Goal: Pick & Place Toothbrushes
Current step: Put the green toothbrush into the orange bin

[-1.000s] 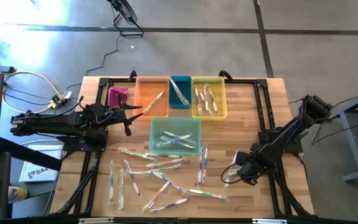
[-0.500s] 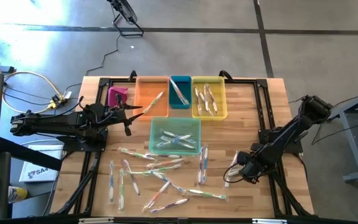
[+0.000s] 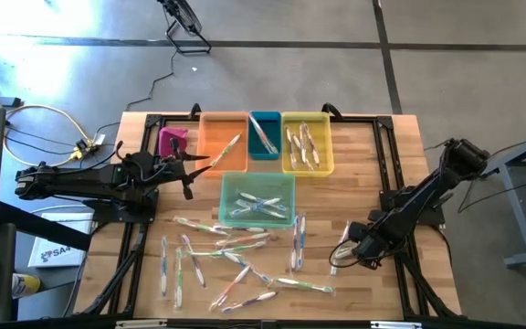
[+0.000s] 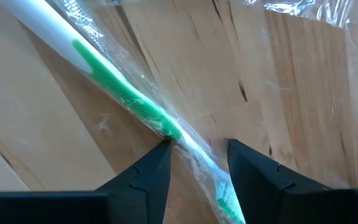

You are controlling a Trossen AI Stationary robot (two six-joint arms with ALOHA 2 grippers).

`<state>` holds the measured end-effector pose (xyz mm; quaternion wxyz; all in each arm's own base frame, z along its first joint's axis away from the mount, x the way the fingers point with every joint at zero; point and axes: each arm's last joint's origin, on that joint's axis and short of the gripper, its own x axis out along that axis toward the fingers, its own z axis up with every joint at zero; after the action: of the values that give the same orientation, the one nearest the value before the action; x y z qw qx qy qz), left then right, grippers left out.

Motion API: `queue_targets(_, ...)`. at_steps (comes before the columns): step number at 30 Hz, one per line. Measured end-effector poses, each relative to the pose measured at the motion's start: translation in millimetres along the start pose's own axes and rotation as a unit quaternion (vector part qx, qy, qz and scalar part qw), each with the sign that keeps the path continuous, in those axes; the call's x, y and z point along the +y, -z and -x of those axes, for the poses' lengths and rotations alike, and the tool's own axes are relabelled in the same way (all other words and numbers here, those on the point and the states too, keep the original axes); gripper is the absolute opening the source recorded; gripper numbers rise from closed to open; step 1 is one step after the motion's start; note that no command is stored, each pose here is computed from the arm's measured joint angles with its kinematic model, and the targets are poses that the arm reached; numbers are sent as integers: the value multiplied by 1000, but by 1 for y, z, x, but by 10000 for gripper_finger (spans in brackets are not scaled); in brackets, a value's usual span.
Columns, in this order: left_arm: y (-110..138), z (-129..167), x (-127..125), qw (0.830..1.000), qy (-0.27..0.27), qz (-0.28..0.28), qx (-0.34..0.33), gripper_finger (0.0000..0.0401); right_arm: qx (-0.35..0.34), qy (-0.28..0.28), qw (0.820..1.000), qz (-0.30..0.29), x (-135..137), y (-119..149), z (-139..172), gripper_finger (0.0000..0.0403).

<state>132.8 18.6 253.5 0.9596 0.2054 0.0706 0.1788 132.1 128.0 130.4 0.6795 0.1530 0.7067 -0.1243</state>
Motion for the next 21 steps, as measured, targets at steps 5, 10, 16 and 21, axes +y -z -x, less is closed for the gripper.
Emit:
queue_targets(5, 0, 0, 0, 1000, 0, 0, 0, 122, 0, 0, 1000, -1, 0, 0, 0, 109)
queue_targets(10, 0, 0, 0, 1000, 0, 0, 0, 122, 1, -1, 1000, -1, 0, 0, 0, 80)
queue_targets(16, 0, 0, 0, 1000, 0, 0, 0, 122, 6, -4, 1000, -1, 0, 0, 0, 57)
queue_targets(21, 0, 0, 0, 1000, 0, 0, 0, 122, 9, -5, 1000, -1, 0, 0, 0, 32)
